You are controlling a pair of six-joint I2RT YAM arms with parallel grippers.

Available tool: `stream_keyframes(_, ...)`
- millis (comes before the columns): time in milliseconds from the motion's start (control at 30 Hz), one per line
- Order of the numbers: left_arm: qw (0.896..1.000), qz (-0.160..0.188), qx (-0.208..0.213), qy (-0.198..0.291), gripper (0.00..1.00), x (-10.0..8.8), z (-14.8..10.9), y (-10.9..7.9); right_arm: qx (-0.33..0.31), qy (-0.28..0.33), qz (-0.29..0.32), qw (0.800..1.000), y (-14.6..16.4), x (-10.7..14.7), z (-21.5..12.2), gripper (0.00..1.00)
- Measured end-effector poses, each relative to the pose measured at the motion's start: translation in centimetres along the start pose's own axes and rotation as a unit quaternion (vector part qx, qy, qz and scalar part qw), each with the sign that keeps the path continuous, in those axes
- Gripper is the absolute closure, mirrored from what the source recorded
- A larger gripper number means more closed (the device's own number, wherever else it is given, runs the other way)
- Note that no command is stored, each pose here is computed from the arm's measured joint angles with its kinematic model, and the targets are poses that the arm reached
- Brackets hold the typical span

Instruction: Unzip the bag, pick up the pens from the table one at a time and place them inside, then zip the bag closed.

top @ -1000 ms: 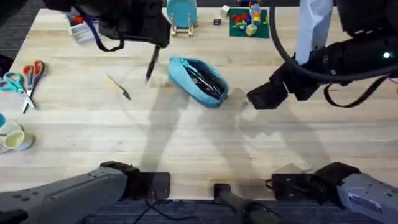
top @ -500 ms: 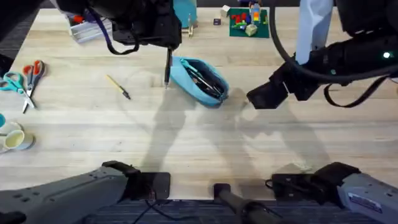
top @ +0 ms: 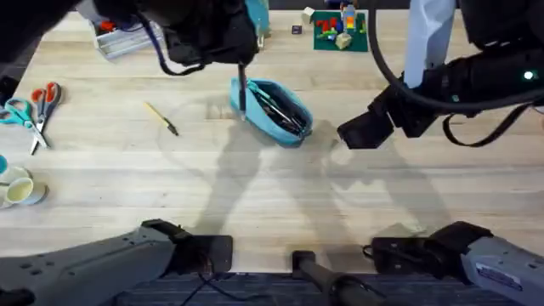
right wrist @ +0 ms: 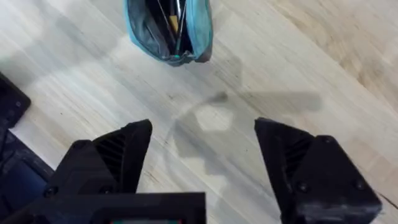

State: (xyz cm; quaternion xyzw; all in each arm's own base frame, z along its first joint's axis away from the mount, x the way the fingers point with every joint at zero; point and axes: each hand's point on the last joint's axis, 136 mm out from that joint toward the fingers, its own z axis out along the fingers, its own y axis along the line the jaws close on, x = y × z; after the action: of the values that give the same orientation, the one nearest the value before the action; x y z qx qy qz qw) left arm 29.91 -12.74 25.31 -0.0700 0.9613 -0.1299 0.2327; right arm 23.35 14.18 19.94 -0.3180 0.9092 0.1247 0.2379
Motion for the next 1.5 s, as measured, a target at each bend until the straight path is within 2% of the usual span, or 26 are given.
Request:
stream_keyframes(233, 1.0, -0.027, -0.003, 0.015, 0.959, 0.3, 2.5, -1.9, 0.0, 0.0, 0.0, 1.0, 0.0, 0.0, 0.0, 0.003)
stream_keyframes(400, 0.998, -0.061, 0.004, 0.009, 0.959, -0.4, 4.0, -2.9, 0.0, 0.0, 0.0, 1.0, 0.0, 0.0, 0.0, 0.003)
stream_keyframes(533, 0.996, -0.087, 0.011, -0.002, 0.958, -1.1, 4.2, -3.3, 0.0, 0.0, 0.0, 1.0, 0.0, 0.0, 0.0, 0.003)
stream_keyframes(700, 0.991, -0.132, 0.005, -0.004, 0.958, -1.2, 4.4, -3.1, 0.0, 0.0, 0.0, 1.0, 0.0, 0.0, 0.0, 0.003)
stream_keyframes(867, 0.983, -0.184, -0.013, 0.015, 0.958, -0.7, 6.1, -2.9, -0.003, 0.012, 0.002, 1.0, 0.1, 0.6, 0.0, 0.003)
stream_keyframes(1000, 0.978, -0.204, -0.018, 0.032, 0.958, -0.3, 7.1, -2.9, -0.007, 0.034, 0.007, 0.999, 0.4, 1.7, -0.1, 0.004)
stream_keyframes(1233, 0.968, -0.246, -0.026, 0.039, 0.957, 0.2, 7.1, -2.7, -0.017, 0.085, 0.018, 0.996, 0.9, 4.2, -0.4, 0.004)
stream_keyframes(1500, 0.954, -0.286, -0.075, 0.048, 0.957, 1.5, 6.8, -0.9, -0.028, 0.138, 0.029, 0.99, 1.6, 6.7, -1.0, 0.004)
